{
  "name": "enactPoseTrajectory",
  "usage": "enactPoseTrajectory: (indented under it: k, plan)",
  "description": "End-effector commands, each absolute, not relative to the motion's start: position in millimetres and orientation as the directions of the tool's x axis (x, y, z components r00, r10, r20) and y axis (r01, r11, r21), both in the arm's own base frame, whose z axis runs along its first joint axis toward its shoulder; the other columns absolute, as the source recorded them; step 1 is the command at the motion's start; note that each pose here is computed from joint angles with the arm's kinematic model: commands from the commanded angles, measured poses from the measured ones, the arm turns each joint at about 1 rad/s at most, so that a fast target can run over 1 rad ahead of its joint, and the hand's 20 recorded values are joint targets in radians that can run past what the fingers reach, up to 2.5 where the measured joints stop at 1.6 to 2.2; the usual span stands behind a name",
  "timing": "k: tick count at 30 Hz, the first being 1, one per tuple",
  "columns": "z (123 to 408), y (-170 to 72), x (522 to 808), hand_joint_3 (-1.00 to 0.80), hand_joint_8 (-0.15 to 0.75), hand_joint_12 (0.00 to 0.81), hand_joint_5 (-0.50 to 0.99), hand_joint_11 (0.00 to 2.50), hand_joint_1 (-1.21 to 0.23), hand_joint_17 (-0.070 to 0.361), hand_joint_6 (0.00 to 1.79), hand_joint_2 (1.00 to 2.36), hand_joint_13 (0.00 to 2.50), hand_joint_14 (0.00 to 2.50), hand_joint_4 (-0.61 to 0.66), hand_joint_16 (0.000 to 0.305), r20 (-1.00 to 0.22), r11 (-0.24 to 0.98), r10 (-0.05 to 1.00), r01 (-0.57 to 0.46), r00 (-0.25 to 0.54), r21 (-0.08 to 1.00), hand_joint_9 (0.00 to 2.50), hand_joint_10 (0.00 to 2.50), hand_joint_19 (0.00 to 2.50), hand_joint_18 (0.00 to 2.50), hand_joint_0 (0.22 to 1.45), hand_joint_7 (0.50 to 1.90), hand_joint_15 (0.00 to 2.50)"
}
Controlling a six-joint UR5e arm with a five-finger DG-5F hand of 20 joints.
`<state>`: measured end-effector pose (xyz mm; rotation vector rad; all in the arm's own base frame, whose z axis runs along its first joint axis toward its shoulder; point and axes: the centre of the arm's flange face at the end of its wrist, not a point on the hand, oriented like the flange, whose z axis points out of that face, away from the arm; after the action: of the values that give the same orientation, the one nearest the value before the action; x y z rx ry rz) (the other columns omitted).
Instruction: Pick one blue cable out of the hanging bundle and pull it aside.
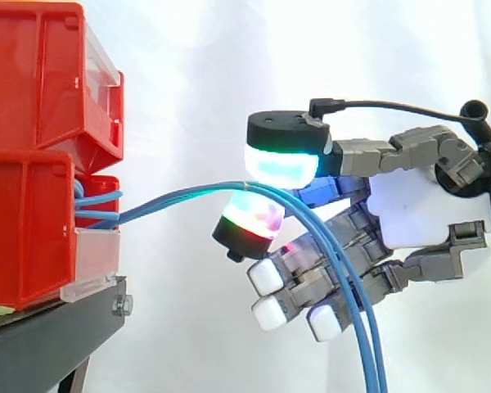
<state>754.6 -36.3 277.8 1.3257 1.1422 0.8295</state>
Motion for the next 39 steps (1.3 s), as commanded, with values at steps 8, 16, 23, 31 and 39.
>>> enactPoseTrajectory:
  k: [8,16,23,31,39]
  plan:
    - [278,-37,755,-0.21,0.315,0.359,-0.19,0.61,-0.66,0.12,0.91,1.02,0.75,0.01,0.17,0.053,-0.154,0.116,0.948,0.149,0.279,0.982,0.84,0.02,0.52,0.83,0.6,1.1,0.43]
    - [277,-38,754,-0.45,0.301,0.349,-0.19,0.61,-0.8,0.118,0.91,1.0,0.75,0.01,0.15,0.052,-0.159,0.119,0.946,0.153,0.281,0.981,0.83,0.01,0.48,0.83,0.67,1.05,0.41]
    - [270,-45,754,-0.5,0.273,0.336,-0.19,0.62,-0.91,0.114,0.9,1.0,0.74,0.01,0.04,0.05,-0.166,0.123,0.943,0.162,0.287,0.979,0.8,0.02,0.42,0.84,0.73,1.04,0.39]
    - [249,-51,749,-0.5,0.272,0.354,-0.19,0.64,-0.94,0.118,0.91,1.0,0.75,0.02,0.1,0.053,-0.155,0.118,0.942,0.14,0.296,0.983,0.8,0.02,0.45,0.86,0.52,1.07,0.4]
    - [244,-55,749,-0.5,0.329,0.391,-0.18,0.59,-0.49,0.134,0.87,1.0,0.77,0.01,0.15,0.06,-0.147,0.115,0.944,0.125,0.294,0.986,0.86,0.01,0.49,0.88,0.47,1.03,0.41]
